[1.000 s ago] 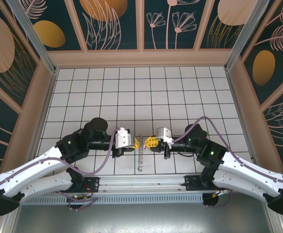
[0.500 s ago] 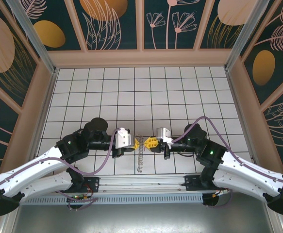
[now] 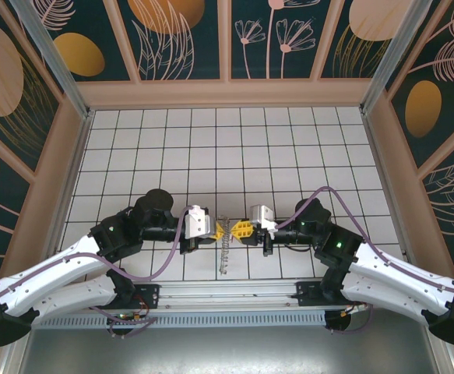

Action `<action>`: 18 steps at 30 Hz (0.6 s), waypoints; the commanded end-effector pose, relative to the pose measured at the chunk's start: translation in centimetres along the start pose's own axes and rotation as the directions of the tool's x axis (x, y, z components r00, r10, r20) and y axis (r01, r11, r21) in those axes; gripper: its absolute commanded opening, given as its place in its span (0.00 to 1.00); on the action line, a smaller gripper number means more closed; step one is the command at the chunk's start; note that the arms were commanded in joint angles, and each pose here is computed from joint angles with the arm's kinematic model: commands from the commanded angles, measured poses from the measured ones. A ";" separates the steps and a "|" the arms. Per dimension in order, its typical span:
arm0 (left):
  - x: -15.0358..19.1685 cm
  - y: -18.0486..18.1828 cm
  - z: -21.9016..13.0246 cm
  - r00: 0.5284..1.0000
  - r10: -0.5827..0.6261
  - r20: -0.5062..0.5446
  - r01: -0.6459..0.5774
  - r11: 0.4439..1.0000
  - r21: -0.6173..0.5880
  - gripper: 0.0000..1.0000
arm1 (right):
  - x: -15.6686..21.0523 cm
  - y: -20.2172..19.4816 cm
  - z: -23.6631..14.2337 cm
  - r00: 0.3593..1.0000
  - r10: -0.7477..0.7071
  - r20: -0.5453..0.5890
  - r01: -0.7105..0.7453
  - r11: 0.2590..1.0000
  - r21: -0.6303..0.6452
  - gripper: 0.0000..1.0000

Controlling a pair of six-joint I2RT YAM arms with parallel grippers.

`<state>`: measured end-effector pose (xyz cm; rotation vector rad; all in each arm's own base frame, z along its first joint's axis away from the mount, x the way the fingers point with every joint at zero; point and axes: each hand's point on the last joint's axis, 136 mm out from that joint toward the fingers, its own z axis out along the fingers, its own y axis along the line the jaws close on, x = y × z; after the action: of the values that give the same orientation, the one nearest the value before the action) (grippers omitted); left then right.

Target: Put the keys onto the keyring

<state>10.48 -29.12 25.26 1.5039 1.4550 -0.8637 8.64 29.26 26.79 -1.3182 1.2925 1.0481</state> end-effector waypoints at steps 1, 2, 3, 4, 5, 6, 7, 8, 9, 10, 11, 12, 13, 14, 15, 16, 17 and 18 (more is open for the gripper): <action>-2.7 0.1 -0.8 0.996 0.043 0.077 -0.042 0.999 -0.009 0.00 | -0.5 0.7 0.1 1.000 0.011 0.010 -0.011 0.999 -0.042 0.00; -2.7 0.1 -0.9 0.996 0.043 0.078 -0.043 0.999 -0.011 0.00 | -0.4 0.7 0.1 1.000 0.012 0.009 -0.012 0.999 -0.045 0.00; -2.7 0.1 -0.9 0.996 0.044 0.079 -0.043 0.999 -0.012 0.00 | -0.4 0.8 0.1 1.000 0.013 0.010 -0.012 0.999 -0.049 0.00; -2.7 0.1 -0.9 0.996 0.044 0.079 -0.044 0.999 -0.011 0.00 | -0.4 0.8 0.1 1.000 0.013 0.008 -0.013 0.999 -0.050 0.00; -2.7 0.1 -0.9 0.996 0.044 0.079 -0.043 0.999 -0.011 0.00 | -0.4 0.8 0.2 1.000 0.013 0.009 -0.012 0.999 -0.051 0.00; -2.7 0.1 -0.9 0.996 0.044 0.079 -0.044 0.999 -0.011 0.00 | -0.4 0.9 0.2 1.000 0.013 0.009 -0.013 0.998 -0.055 0.00; -2.7 0.1 -0.9 0.996 0.043 0.078 -0.043 0.999 -0.010 0.00 | -0.4 0.9 0.2 1.000 0.016 0.007 -0.016 0.998 -0.055 0.00; -2.7 0.1 -0.9 0.996 0.044 0.078 -0.043 0.999 -0.010 0.00 | -0.4 0.9 0.2 1.000 0.016 0.007 -0.015 0.998 -0.055 0.00; -2.7 0.1 -0.9 0.996 0.044 0.078 -0.043 0.999 -0.011 0.00 | -0.3 0.9 0.2 1.000 0.018 0.005 -0.017 0.998 -0.058 0.00; -2.7 0.1 -0.9 0.996 0.043 0.078 -0.043 0.999 -0.010 0.00 | -0.3 0.9 0.2 1.000 0.016 0.005 -0.015 0.998 -0.059 0.00; -2.7 0.1 -0.9 0.996 0.043 0.078 -0.043 0.999 -0.011 0.00 | -0.3 0.9 0.2 1.000 0.016 0.005 -0.016 0.998 -0.059 0.00; -2.8 0.1 -0.9 0.996 0.045 0.081 -0.044 0.999 -0.009 0.00 | -0.4 0.9 0.2 1.000 0.016 0.005 -0.015 0.998 -0.059 0.00; -2.8 0.1 -0.9 0.996 0.044 0.080 -0.044 0.999 -0.010 0.00 | -0.4 1.0 0.2 1.000 0.015 0.005 -0.015 0.998 -0.061 0.00; -2.8 0.1 -0.9 0.996 0.045 0.080 -0.045 0.999 -0.009 0.00 | -0.3 0.9 0.2 1.000 0.018 0.003 -0.017 0.998 -0.061 0.00; -2.8 0.1 -0.9 0.996 0.046 0.081 -0.045 0.999 -0.009 0.00 | -0.3 0.9 0.3 1.000 0.016 0.004 -0.016 0.998 -0.061 0.00; -2.8 0.0 -0.9 0.996 0.046 0.081 -0.046 0.999 -0.008 0.00 | -0.3 1.0 0.3 1.000 0.018 0.002 -0.017 0.998 -0.063 0.00; -2.8 0.0 -0.9 0.996 0.046 0.081 -0.046 0.999 -0.008 0.00 | -0.3 1.0 0.3 1.000 0.018 0.001 -0.018 0.998 -0.065 0.00; -2.8 0.0 -0.9 0.996 0.046 0.081 -0.046 0.999 -0.007 0.00 | -0.2 1.0 0.3 1.000 0.019 -0.001 -0.019 0.998 -0.067 0.00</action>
<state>10.37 -28.99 24.95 1.5115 1.4689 -0.8636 8.40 29.45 26.45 -1.3370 1.2962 1.0656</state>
